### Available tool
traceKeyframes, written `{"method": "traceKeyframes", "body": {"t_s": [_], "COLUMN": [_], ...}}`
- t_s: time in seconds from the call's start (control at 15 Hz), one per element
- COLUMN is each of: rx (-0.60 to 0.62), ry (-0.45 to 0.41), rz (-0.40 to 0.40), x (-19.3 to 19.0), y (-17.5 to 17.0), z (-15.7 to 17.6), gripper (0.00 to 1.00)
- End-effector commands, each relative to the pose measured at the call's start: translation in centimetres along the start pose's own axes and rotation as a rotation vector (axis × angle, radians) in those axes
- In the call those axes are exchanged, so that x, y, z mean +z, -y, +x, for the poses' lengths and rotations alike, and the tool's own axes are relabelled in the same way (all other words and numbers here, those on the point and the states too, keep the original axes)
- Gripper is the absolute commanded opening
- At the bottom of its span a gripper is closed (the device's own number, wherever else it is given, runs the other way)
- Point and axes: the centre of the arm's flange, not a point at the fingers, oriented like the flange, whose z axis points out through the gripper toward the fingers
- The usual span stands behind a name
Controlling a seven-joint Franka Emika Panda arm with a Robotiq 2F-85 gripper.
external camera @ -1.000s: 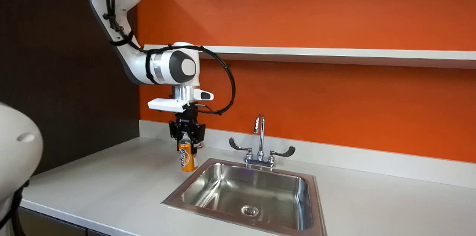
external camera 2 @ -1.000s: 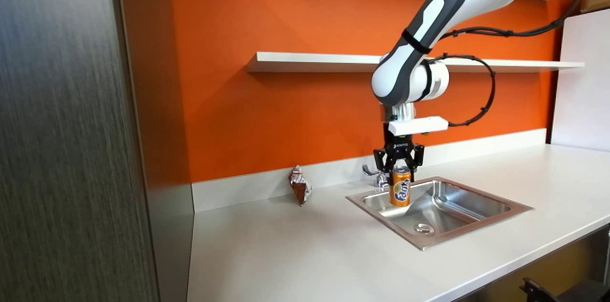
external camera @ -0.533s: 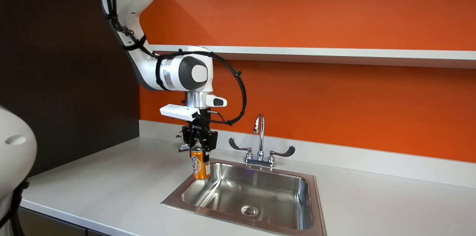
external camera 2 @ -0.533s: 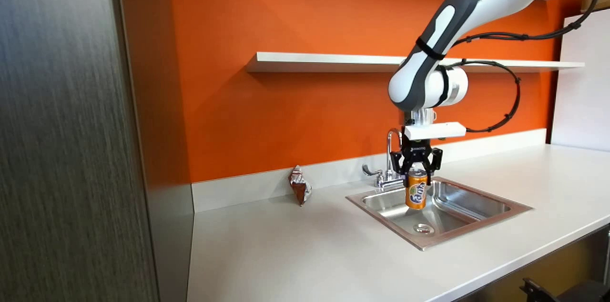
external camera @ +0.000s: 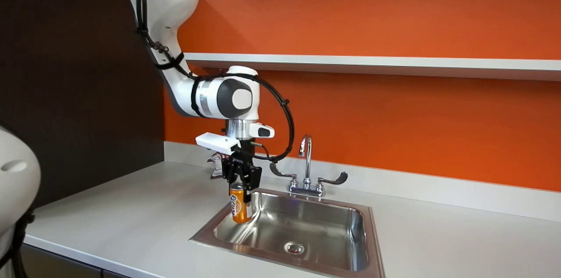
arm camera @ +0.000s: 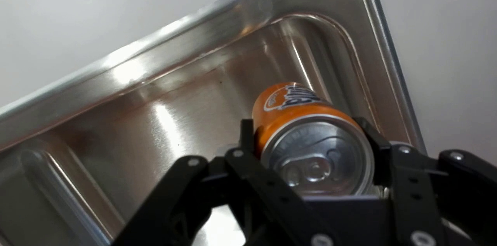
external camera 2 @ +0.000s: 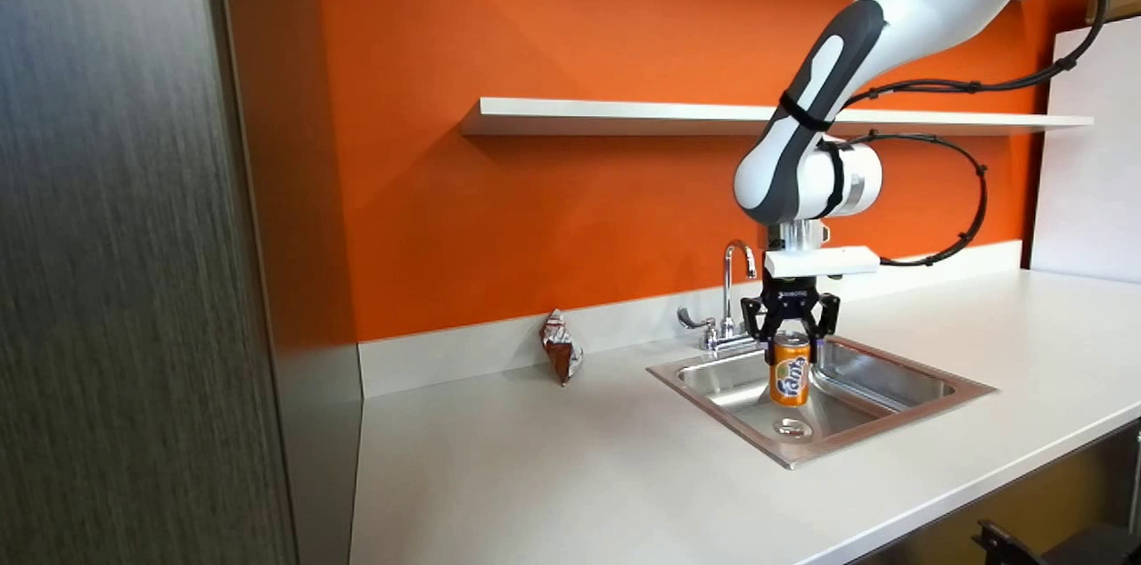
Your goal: Put the orange can inside the sink.
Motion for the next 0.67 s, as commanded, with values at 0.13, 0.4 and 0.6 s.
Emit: {"method": "traceKeyframes", "body": {"t_s": [0.13, 0.4, 0.6], "rx": [0.034, 0.047, 0.065], "ry": [0.004, 0.014, 0.009], "rz": [0.013, 0.01, 0.023], "x": [2.2, 4.0, 5.1], "y": [0.3, 0.2, 0.2], "z": [2.4, 3.9, 5.2], "gripper": [0.38, 0.38, 0.38]}}
